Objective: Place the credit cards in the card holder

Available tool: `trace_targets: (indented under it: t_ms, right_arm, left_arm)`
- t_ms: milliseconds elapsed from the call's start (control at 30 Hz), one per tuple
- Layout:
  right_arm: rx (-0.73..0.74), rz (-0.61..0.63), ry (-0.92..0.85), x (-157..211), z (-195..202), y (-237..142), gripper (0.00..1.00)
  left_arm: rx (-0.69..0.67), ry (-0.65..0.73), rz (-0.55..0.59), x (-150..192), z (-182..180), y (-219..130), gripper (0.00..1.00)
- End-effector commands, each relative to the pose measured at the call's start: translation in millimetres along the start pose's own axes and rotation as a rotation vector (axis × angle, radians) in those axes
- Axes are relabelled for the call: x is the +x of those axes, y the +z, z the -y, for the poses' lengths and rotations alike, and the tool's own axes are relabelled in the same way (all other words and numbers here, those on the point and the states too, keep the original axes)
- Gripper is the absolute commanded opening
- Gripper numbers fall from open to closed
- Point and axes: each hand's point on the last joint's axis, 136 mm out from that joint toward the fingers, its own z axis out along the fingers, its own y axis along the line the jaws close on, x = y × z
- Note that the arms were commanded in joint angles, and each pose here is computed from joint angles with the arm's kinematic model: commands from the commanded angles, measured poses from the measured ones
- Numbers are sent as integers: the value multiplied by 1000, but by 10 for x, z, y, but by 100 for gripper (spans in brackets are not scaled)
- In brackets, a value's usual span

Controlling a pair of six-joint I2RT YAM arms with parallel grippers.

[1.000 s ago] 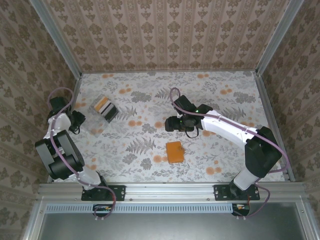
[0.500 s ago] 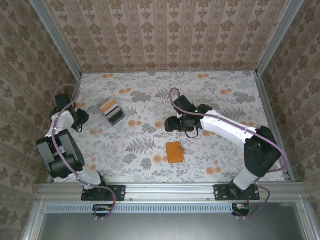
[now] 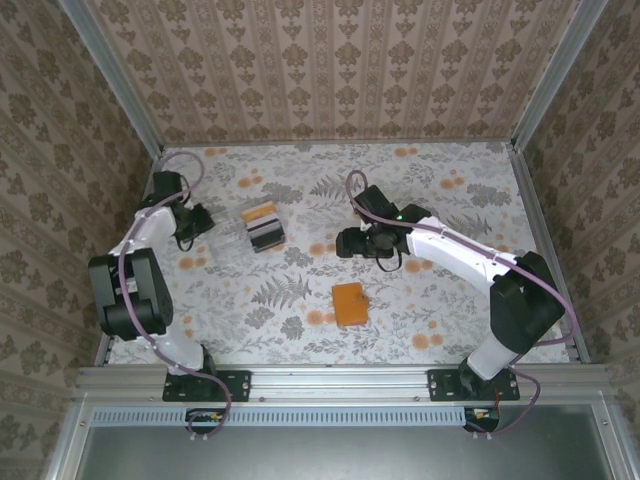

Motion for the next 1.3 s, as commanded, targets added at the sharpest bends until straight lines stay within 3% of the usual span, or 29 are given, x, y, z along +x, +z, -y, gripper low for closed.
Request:
trace_targets:
  t_ms: [0,367,633,933,1133,1267]
  right_arm:
    - [-23,16,-23,-35,38,-98,73]
    - [-18,16,-53,-105,235,-165,74]
    - [-34,36,-87,-387,351,-231,73]
    - [-36,24,-249,-939,311,-100,65]
    - [-39,-31,-319,-1226,269,182,54]
    - [-39,-56,-362,-1341,246,330,53]
  left_arm:
    - [92,110,-31,1,440,70,21]
    - [198,340,-111,166,1256,376,27]
    - [306,530,-176,381,1716,462,29]
    - [387,673,-194,441,2023,417,35]
    - [398,691,-201,409,2109,448,38]
    - [399,691,-186,376,2136,428,43]
